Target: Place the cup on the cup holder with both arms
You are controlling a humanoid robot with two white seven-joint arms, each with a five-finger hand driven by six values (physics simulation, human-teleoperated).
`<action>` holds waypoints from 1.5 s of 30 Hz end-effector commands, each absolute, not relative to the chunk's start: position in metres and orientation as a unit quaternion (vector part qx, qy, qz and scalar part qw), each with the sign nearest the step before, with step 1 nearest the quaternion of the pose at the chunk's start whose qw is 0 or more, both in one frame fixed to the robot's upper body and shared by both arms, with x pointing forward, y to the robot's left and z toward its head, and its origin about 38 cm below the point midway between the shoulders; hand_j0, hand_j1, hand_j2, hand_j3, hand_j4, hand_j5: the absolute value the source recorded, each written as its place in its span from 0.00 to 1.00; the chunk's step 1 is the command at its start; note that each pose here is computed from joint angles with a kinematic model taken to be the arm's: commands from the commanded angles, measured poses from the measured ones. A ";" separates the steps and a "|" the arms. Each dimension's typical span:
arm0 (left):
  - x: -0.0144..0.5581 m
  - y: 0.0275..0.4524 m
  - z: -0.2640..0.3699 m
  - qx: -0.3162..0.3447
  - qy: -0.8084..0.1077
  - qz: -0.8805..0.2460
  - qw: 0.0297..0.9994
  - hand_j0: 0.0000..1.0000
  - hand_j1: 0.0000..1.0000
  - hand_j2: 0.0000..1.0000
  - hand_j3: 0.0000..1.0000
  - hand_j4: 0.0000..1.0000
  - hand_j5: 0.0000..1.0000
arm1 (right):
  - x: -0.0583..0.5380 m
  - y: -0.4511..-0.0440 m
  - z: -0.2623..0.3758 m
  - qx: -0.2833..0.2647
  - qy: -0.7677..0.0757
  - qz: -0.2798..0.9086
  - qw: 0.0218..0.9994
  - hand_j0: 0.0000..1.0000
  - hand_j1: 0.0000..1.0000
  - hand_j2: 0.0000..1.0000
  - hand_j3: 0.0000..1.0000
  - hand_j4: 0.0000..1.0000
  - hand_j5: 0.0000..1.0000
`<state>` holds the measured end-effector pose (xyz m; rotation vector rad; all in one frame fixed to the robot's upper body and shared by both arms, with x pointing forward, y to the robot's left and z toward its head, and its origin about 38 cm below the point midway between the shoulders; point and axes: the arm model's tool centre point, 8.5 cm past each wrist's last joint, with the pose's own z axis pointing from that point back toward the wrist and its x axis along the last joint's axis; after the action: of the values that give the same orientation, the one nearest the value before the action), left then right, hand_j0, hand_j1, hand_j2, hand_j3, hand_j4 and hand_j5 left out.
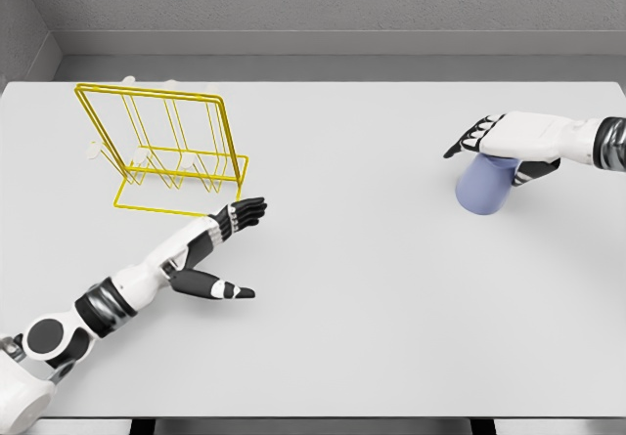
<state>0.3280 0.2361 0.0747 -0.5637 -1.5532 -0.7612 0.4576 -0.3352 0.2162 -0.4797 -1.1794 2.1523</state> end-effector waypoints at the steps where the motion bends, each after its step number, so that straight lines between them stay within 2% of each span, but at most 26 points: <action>1: 0.328 0.233 0.071 -0.250 -0.673 -0.324 0.617 1.00 1.00 1.00 1.00 1.00 1.00 | 0.457 -0.334 0.213 -0.179 -0.444 0.820 0.313 0.86 0.86 0.86 0.86 0.86 0.86; 5: 0.329 0.234 0.071 -0.248 -0.673 -0.324 0.617 1.00 1.00 1.00 1.00 1.00 1.00 | 0.456 -0.334 0.212 -0.177 -0.444 0.821 0.313 0.80 0.80 0.80 0.80 0.80 0.80; 10: 0.329 0.234 0.071 -0.248 -0.673 -0.324 0.617 1.00 1.00 1.00 1.00 1.00 1.00 | 0.454 -0.335 0.204 -0.171 -0.436 0.825 0.316 0.79 0.79 0.79 0.79 0.79 0.79; 11: 0.330 0.235 0.071 -0.246 -0.673 -0.324 0.618 1.00 1.00 1.00 1.00 1.00 1.00 | 0.454 -0.333 0.203 -0.168 -0.436 0.826 0.316 0.75 0.75 0.75 0.75 0.75 0.75; 15: 0.331 0.237 0.062 -0.239 -0.646 -0.326 0.647 1.00 1.00 1.00 1.00 1.00 1.00 | 0.452 -0.333 0.197 -0.163 -0.431 0.829 0.317 0.75 0.75 0.75 0.75 0.75 0.75; 23: 0.334 0.237 0.065 -0.238 -0.650 -0.326 0.644 1.00 1.00 1.00 1.00 1.00 1.00 | 0.452 -0.334 0.199 -0.165 -0.432 0.828 0.317 0.71 0.71 0.71 0.71 0.71 0.71; 31: 0.335 0.236 0.065 -0.239 -0.651 -0.326 0.643 1.00 1.00 1.00 1.00 1.00 1.00 | 0.453 -0.335 0.209 -0.171 -0.440 0.824 0.313 0.60 0.60 0.60 0.60 0.60 0.60; 38: 0.334 0.235 0.067 -0.240 -0.652 -0.327 0.641 1.00 1.00 1.00 1.00 1.00 1.00 | 0.446 -0.327 0.232 -0.185 -0.451 0.827 0.281 0.57 0.57 0.57 0.57 0.57 0.57; 45: 0.335 0.233 0.068 -0.241 -0.655 -0.326 0.638 1.00 1.00 1.00 1.00 1.00 1.00 | 0.427 -0.297 0.261 -0.194 -0.472 0.834 0.211 0.55 0.55 0.55 0.55 0.55 0.55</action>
<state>0.3351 0.2335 0.0674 -0.5469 -1.4925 -0.7482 0.4324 -0.3047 0.2521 -0.5265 -1.2801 2.2949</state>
